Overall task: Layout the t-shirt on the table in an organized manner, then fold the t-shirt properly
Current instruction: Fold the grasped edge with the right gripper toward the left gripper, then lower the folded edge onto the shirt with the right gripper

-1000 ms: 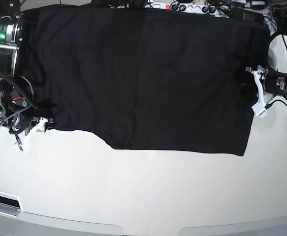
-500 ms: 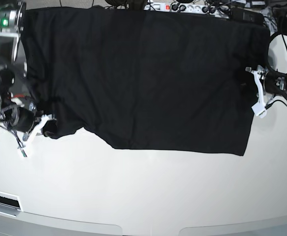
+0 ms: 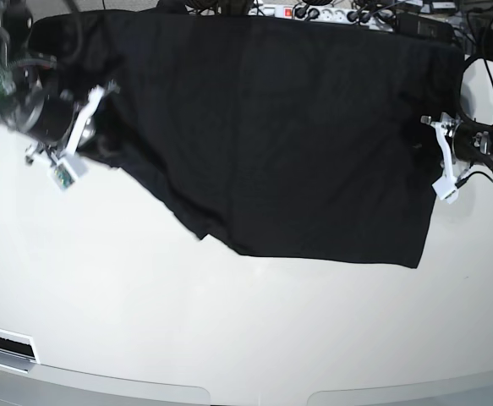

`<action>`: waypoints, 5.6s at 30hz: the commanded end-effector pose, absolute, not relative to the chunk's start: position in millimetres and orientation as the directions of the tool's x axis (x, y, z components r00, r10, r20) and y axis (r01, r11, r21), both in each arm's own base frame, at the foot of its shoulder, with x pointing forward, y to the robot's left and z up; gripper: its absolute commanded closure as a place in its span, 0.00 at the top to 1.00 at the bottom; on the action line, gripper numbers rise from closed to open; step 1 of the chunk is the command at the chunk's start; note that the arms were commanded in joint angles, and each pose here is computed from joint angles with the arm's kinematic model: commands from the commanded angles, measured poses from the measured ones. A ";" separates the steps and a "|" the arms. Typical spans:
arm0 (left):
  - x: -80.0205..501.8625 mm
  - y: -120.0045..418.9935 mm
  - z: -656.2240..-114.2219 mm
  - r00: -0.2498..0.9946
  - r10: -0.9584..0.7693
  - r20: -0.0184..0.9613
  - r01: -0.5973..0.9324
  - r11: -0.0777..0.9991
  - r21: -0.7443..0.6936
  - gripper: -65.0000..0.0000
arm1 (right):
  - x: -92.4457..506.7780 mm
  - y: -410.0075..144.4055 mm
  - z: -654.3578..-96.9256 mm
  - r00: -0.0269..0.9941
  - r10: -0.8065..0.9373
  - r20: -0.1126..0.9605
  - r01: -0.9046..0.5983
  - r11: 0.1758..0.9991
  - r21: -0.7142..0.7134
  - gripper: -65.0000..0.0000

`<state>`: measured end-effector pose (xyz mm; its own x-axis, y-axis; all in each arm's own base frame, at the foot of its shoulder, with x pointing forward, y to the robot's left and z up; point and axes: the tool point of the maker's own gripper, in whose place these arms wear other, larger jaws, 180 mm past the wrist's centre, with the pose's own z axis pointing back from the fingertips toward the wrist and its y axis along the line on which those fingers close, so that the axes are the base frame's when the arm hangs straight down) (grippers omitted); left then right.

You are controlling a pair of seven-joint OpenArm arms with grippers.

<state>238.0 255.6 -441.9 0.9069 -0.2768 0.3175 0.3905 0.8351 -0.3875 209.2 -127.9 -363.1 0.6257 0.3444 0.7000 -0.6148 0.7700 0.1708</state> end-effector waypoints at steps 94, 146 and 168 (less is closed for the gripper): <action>258.8 254.3 -422.3 0.886 -0.233 0.400 0.398 0.824 -0.402 0.00 | 284.6 -89.8 -439.3 0.763 0.144 0.631 -0.451 0.817 0.359 0.07; 258.8 254.3 -422.3 0.886 -0.233 0.400 0.398 0.824 -0.402 0.00 | 306.8 -70.0 -401.9 0.646 0.188 0.740 -0.550 0.786 0.281 0.00; 258.6 254.3 -422.5 0.887 -0.234 0.399 0.398 0.824 -0.402 0.00 | 311.6 -84.0 -390.1 0.628 0.285 0.724 -0.545 0.825 0.148 0.00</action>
